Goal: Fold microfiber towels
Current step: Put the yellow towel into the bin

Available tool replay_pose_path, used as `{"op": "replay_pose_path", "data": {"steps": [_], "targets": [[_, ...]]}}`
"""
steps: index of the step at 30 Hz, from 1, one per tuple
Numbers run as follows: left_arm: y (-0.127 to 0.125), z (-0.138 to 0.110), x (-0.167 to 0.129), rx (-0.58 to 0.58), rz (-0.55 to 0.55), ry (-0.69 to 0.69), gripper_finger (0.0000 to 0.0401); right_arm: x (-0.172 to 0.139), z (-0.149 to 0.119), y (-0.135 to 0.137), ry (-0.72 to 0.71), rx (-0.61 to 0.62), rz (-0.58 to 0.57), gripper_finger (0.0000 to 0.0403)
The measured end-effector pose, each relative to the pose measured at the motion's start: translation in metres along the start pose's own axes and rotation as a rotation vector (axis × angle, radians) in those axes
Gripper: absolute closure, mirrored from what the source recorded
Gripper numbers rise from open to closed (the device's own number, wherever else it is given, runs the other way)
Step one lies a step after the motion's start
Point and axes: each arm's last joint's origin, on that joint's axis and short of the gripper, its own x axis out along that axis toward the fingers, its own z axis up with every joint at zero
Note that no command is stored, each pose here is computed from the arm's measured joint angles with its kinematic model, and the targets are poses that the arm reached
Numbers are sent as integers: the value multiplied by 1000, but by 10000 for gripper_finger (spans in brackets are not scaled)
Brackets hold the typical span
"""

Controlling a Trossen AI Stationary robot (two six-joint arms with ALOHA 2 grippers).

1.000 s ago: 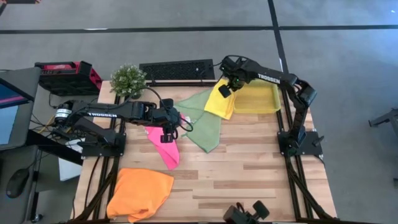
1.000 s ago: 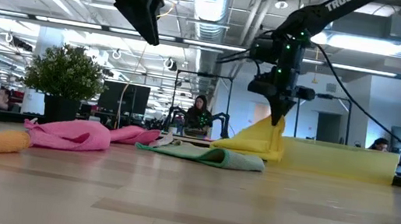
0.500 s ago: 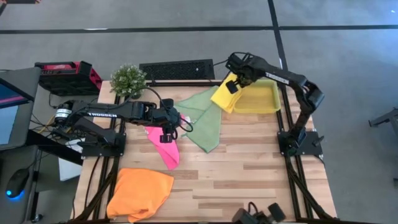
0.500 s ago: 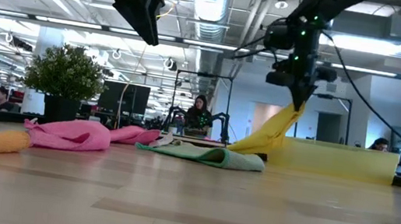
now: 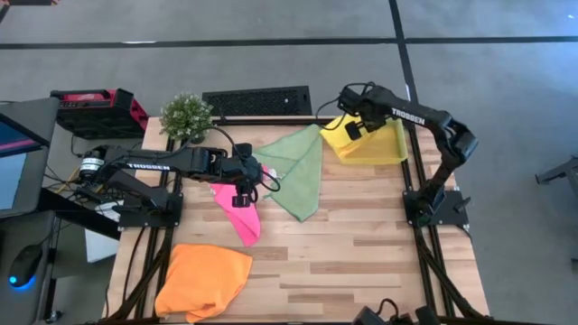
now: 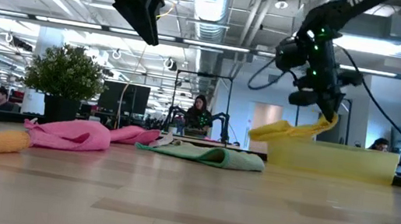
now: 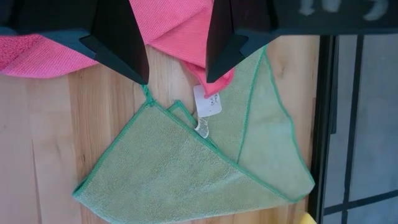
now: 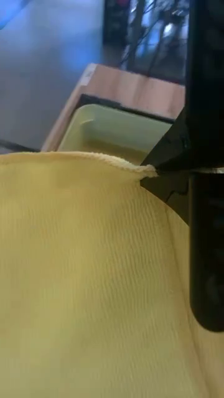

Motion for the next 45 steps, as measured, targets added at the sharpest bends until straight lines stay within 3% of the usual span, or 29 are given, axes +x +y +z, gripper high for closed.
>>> {"op": "replay_pose_path", "data": {"steps": [23,30,36,45], "targets": [[0,0,0,8,0,-1,248,55,-22,-4,124,39,-45,390],[0,0,0,2,0,0,248,59,-24,0,137,95,-1,392],[-1,0,0,1,-18,-2,248,58,-27,0,156,172,-19,389],[-1,0,0,12,-21,0,248,58,-29,-2,164,188,-55,388]]}}
